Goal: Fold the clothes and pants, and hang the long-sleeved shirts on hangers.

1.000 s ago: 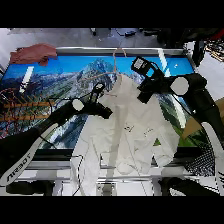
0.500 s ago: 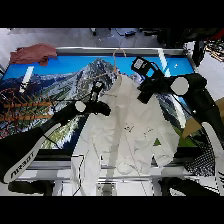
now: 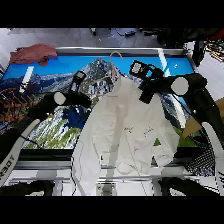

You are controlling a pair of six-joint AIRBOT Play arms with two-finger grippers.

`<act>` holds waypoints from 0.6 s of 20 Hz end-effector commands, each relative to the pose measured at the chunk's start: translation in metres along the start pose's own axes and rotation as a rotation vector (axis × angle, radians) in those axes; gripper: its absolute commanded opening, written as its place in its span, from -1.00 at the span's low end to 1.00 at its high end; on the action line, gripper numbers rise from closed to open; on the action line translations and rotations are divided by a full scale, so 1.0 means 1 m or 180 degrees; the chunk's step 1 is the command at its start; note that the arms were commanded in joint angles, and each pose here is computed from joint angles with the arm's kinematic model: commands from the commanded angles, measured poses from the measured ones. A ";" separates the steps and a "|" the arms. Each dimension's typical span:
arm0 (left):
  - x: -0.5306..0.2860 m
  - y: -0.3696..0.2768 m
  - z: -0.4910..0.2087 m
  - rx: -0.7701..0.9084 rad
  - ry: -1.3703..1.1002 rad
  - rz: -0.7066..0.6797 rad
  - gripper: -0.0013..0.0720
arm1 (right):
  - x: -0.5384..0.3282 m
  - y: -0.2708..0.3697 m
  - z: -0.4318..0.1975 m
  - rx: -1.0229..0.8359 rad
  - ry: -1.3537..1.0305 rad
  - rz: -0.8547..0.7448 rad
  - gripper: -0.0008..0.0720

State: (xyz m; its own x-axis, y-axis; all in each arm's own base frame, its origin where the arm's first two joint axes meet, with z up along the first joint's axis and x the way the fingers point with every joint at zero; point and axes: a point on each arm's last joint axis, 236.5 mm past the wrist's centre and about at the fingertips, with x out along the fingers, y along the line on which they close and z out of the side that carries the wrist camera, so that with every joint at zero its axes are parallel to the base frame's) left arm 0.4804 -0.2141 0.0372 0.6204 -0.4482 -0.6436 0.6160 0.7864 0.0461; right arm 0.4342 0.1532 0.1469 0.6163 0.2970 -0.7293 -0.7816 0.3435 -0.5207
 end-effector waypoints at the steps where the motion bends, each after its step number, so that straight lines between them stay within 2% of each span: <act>1: -0.026 0.019 0.010 -0.0110 -0.0092 0.0074 -0.84 | 0.000 -0.001 0.002 -0.0093 -0.0022 -0.0017 -0.83; 3: -0.022 -0.015 0.000 -0.0256 0.0047 -0.0362 -0.82 | 0.000 -0.002 0.004 -0.0082 -0.0047 -0.0034 -0.83; 4: -0.019 -0.039 -0.006 -0.0327 0.0104 -0.0648 -0.67 | 0.000 -0.004 0.005 -0.0080 -0.0061 -0.0058 -0.83; 5: -0.015 -0.063 -0.010 -0.0415 0.0140 -0.0914 0.03 | 0.000 -0.005 0.005 -0.0079 -0.0070 -0.0072 -0.83; 6: -0.009 -0.077 -0.014 -0.0517 0.0162 -0.1051 0.23 | 0.000 -0.005 0.006 -0.0071 -0.0082 -0.0075 -0.83; 9: 0.017 -0.108 -0.037 -0.0568 0.0374 -0.1243 0.24 | 0.000 -0.005 0.007 -0.0042 -0.0089 -0.0071 -0.83; 12: 0.043 -0.116 -0.037 -0.0744 0.0285 -0.1160 0.24 | 0.000 -0.005 0.007 -0.0025 -0.0098 -0.0064 -0.83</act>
State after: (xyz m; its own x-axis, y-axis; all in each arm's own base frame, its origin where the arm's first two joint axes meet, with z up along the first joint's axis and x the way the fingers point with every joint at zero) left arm 0.4158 -0.2883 -0.0098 0.3302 -0.6616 -0.6732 0.6838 0.6593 -0.3126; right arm 0.4387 0.1572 0.1526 0.6355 0.3136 -0.7056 -0.7692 0.3360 -0.5435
